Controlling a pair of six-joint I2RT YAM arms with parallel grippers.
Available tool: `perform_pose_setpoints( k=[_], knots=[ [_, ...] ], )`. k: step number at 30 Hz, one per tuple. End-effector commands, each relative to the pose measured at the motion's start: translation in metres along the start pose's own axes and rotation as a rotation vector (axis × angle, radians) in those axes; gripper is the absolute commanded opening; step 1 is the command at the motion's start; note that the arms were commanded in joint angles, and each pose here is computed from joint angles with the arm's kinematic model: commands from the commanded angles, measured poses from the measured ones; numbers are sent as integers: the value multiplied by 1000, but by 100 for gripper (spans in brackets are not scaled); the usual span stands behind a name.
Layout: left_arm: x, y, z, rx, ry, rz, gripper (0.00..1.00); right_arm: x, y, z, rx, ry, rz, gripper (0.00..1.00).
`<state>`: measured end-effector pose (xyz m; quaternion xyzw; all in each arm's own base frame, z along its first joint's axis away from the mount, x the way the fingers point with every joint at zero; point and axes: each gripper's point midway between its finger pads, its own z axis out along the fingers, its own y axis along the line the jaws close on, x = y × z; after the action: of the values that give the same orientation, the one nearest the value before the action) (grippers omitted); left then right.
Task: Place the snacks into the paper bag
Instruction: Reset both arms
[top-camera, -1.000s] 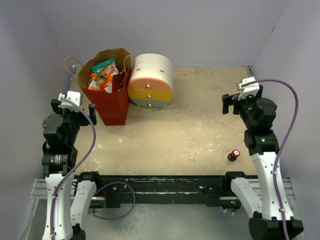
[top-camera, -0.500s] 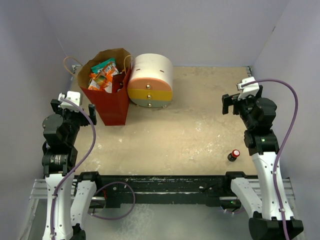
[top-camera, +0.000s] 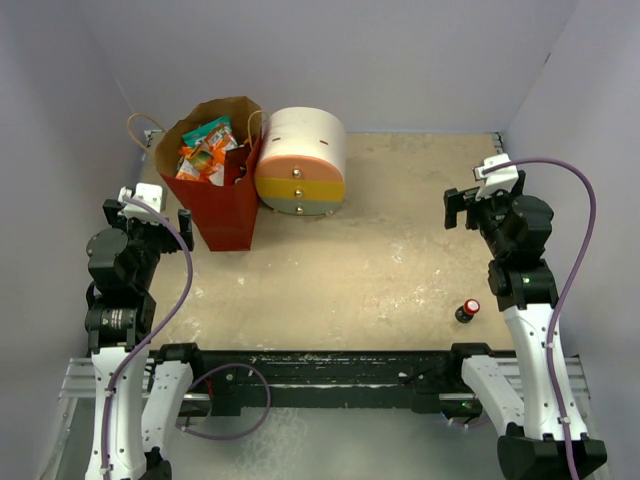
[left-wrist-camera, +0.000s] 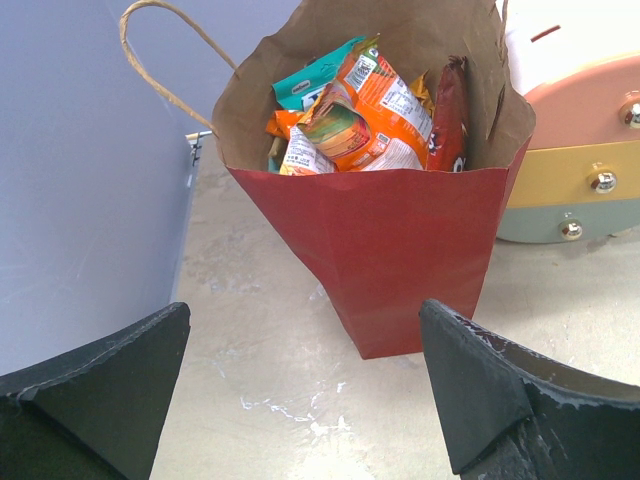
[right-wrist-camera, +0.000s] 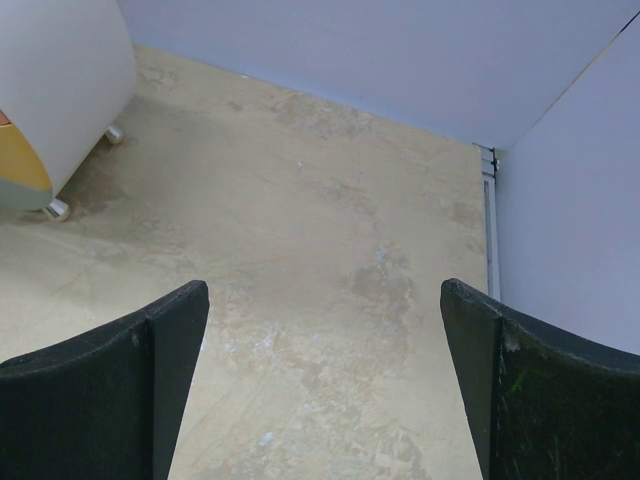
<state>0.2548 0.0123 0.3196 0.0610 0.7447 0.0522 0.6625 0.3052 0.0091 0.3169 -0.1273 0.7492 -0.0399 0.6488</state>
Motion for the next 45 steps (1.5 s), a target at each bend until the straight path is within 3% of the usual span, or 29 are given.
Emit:
perform_pose_setpoints(
  k=[1,45],
  knots=[
    [-11,4,0,-13,-49,15,99,-22,-3,-4,-2,-64,-25,100],
    [-11,5,0,-21,-54,15,99,-20,-1,-4,-14,-60,-34,100]
  ],
)
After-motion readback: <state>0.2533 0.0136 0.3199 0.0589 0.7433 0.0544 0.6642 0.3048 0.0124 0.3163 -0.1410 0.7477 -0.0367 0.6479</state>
